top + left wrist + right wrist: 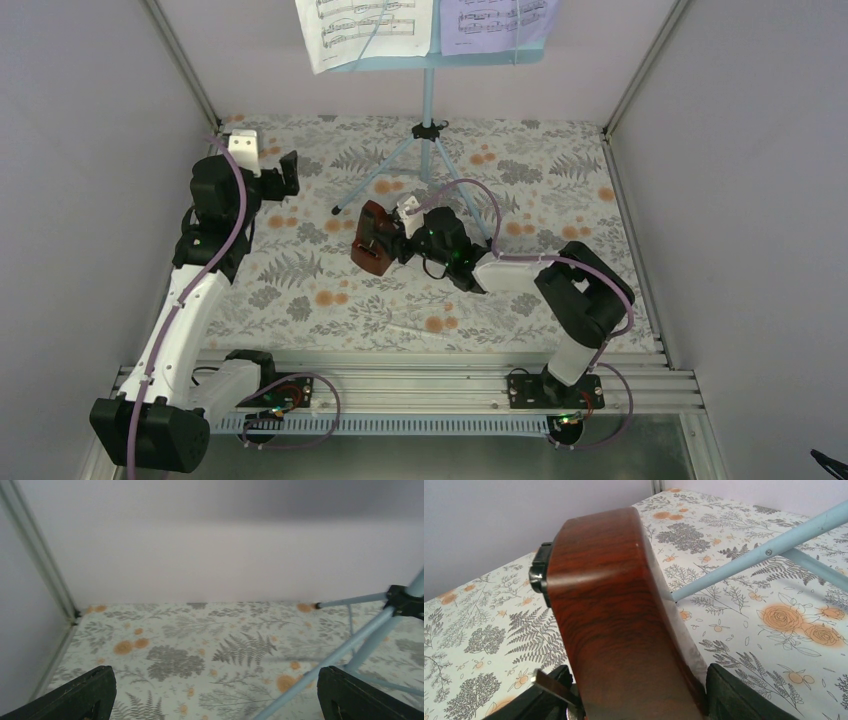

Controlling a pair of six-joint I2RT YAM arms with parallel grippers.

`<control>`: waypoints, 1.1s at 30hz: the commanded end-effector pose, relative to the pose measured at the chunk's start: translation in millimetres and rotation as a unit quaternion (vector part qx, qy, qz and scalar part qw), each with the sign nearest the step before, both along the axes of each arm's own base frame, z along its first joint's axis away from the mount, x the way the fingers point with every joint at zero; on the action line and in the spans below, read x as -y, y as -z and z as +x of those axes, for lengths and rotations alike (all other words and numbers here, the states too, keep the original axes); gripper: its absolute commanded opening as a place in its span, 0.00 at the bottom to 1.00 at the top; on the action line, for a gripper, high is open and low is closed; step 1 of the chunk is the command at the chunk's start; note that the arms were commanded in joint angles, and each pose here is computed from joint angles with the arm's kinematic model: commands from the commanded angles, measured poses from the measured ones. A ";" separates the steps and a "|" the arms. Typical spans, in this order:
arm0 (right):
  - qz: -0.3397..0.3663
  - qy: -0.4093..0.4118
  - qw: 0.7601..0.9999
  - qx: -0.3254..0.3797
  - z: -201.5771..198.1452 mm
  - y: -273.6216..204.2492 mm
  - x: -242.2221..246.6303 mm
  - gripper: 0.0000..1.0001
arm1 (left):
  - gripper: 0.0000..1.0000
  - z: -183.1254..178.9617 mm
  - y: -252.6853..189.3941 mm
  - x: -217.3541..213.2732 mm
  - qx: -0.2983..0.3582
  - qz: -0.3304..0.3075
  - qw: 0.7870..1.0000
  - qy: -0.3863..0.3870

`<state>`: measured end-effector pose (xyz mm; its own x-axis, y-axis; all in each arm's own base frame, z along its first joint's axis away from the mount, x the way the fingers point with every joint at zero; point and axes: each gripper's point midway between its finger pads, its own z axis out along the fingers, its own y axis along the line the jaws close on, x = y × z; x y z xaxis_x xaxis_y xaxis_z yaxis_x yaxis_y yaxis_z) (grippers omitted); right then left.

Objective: Pack up the instrument practice props

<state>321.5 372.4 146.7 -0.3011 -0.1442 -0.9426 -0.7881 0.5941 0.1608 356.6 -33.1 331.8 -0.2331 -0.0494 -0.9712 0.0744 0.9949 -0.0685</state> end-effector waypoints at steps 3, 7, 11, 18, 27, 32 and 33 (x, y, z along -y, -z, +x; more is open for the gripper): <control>-0.018 0.026 0.999 -0.015 12.5 11.7 6.9 0.62 | 1.00 -9.7 13.8 56.6 -0.019 -0.104 0.984 0.144; -0.025 0.027 0.999 -0.009 14.9 10.7 7.0 0.62 | 0.95 -24.6 55.3 109.3 -0.062 -0.206 0.940 0.264; -0.028 0.023 0.999 -0.003 14.8 9.4 6.5 0.63 | 0.90 -19.4 69.0 139.1 -0.104 -0.222 0.914 0.324; -0.022 0.026 0.999 -0.001 14.0 6.7 8.4 0.64 | 0.78 -11.9 85.4 172.6 -0.147 -0.241 0.881 0.379; -0.025 0.028 0.999 0.005 16.9 3.6 7.1 0.64 | 0.67 -3.9 113.1 185.0 -0.193 -0.229 0.881 0.366; -0.025 0.029 0.999 0.008 19.5 1.6 5.6 0.65 | 0.56 -0.5 118.7 185.2 -0.199 -0.227 0.883 0.360; -0.025 0.030 0.999 0.008 20.0 0.8 5.1 0.65 | 0.55 -0.6 120.2 185.3 -0.201 -0.225 0.883 0.358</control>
